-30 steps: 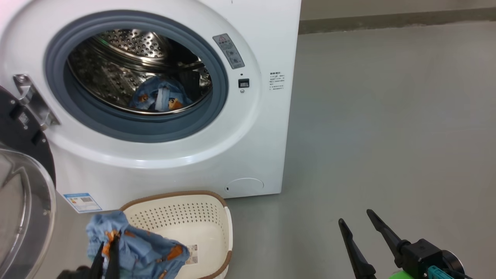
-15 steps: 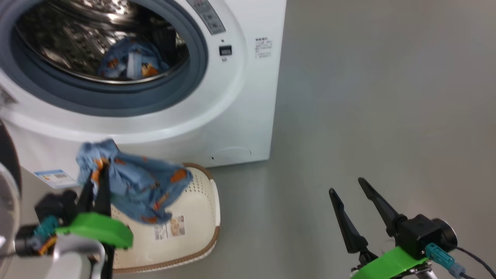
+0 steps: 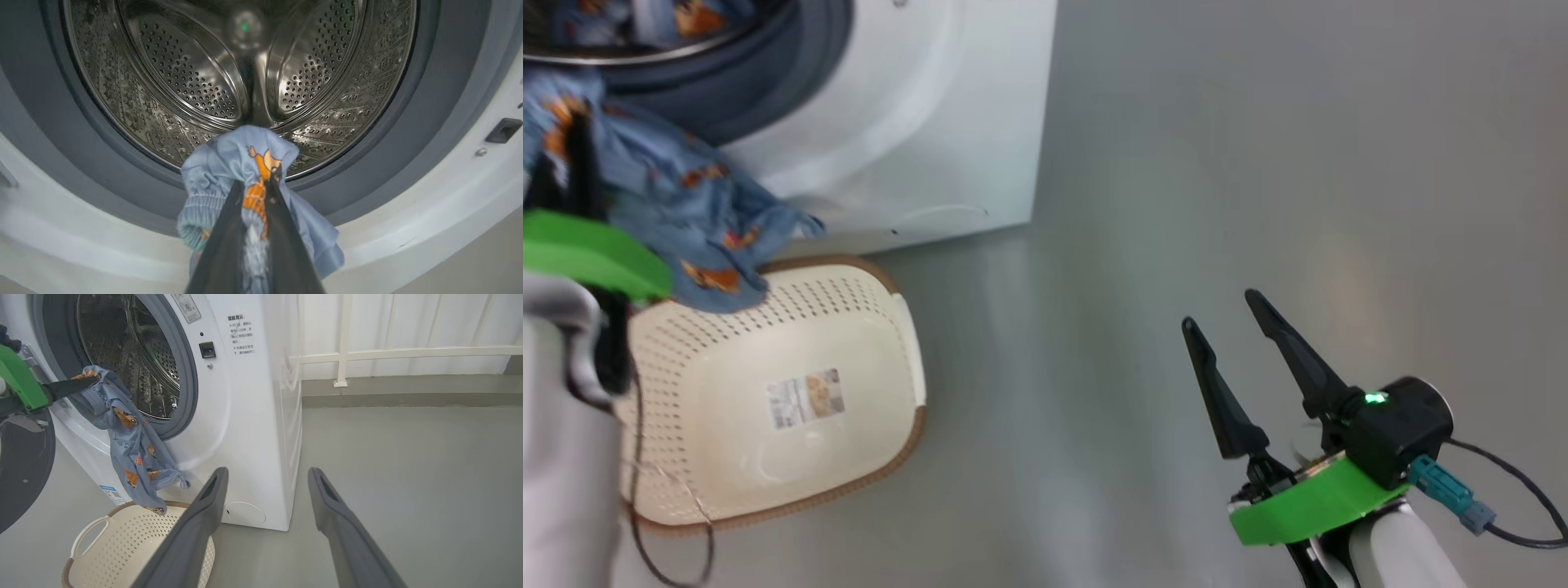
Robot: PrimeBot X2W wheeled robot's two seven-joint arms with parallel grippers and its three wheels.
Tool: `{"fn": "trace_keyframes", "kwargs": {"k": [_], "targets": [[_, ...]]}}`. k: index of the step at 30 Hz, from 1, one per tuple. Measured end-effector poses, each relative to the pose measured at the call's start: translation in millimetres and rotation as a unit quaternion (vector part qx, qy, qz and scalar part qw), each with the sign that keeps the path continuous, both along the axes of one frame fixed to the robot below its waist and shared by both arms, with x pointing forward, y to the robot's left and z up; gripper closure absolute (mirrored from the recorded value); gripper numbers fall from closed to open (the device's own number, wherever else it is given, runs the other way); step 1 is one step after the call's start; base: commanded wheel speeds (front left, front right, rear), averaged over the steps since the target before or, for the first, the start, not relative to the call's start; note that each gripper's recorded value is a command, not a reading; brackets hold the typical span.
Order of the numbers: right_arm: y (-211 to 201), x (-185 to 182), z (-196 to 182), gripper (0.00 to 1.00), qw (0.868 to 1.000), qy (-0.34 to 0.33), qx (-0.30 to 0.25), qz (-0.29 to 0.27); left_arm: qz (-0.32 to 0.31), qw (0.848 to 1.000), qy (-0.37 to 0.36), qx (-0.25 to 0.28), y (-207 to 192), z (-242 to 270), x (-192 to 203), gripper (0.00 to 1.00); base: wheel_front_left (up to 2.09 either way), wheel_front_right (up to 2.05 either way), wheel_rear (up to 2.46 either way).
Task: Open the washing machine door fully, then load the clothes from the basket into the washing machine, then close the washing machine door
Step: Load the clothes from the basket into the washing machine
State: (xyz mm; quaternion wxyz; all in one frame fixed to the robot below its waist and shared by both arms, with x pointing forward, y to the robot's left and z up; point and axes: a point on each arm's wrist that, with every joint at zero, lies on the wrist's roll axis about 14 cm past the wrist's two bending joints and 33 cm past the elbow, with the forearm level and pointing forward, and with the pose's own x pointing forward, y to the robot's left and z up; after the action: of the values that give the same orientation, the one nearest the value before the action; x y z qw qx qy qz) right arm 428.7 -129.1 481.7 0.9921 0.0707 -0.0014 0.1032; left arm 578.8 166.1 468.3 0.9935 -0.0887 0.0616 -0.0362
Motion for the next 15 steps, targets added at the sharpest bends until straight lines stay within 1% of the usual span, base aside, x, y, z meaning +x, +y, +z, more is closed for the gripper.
{"fn": "trace_keyframes", "kwargs": {"k": [8, 15], "targets": [[-3.9, 19.3, -27.4, 0.0, 1.0, 0.018, 0.009, -0.003, -0.029, 0.998, 0.044, 0.019, -4.4, -22.2, 67.8, 1.0, 0.0, 0.0, 0.0], [-16.4, 26.8, -54.4, 0.0, 0.998, 0.05, 0.014, -0.019, -0.06, 0.994, 0.087, 0.03, -14.5, -42.9, 113.7, 1.0, 0.0, 0.0, 0.0]]}}
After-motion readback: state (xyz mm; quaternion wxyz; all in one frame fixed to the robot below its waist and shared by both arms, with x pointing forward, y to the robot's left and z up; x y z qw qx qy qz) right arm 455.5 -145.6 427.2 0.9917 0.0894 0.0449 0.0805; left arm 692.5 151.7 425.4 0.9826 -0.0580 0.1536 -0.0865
